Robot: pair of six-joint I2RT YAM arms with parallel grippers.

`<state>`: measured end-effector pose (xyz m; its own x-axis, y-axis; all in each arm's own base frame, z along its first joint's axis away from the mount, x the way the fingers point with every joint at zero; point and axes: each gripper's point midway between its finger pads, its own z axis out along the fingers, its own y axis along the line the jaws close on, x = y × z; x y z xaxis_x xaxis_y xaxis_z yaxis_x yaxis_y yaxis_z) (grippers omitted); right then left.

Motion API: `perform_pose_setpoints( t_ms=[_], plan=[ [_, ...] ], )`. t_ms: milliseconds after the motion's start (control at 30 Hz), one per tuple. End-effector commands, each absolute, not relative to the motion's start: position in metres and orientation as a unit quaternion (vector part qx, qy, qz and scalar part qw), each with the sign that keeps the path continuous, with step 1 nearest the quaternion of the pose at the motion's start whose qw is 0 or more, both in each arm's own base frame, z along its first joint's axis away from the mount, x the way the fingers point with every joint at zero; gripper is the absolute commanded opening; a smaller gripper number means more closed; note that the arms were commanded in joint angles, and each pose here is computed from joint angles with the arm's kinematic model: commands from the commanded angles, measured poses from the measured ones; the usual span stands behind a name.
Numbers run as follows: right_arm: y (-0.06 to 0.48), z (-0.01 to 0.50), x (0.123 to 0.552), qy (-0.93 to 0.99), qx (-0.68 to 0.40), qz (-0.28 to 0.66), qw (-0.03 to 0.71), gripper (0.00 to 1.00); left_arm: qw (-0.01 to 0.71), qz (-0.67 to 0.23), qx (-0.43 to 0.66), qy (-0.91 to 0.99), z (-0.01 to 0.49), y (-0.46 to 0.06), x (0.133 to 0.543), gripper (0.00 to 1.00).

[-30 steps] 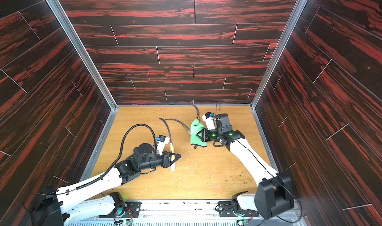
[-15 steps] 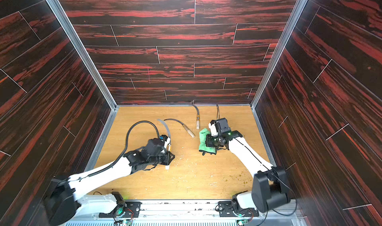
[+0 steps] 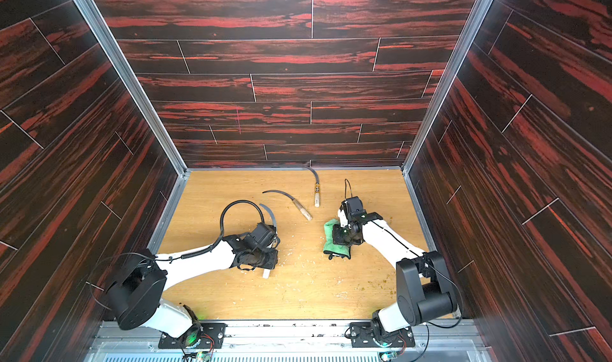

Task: Wipe small sickles with rags
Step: Place the rag at the center of the board.

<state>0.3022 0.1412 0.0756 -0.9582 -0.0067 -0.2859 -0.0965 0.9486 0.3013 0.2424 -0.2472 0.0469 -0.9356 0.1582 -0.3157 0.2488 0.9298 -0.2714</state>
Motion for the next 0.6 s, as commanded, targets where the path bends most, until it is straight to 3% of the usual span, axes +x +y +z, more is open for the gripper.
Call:
perform_pose_setpoints(
  t_ms=[0,567],
  plan=[
    [0.139,0.064,0.3,0.98,-0.019,0.154,0.126,0.06,0.142,-0.144,0.109,0.973,0.048,-0.245,0.249,0.0],
    [0.137,0.039,0.296,0.985,-0.017,0.141,0.097,0.22,0.101,-0.1,0.1,0.985,0.018,-0.232,0.261,0.03]
  ],
)
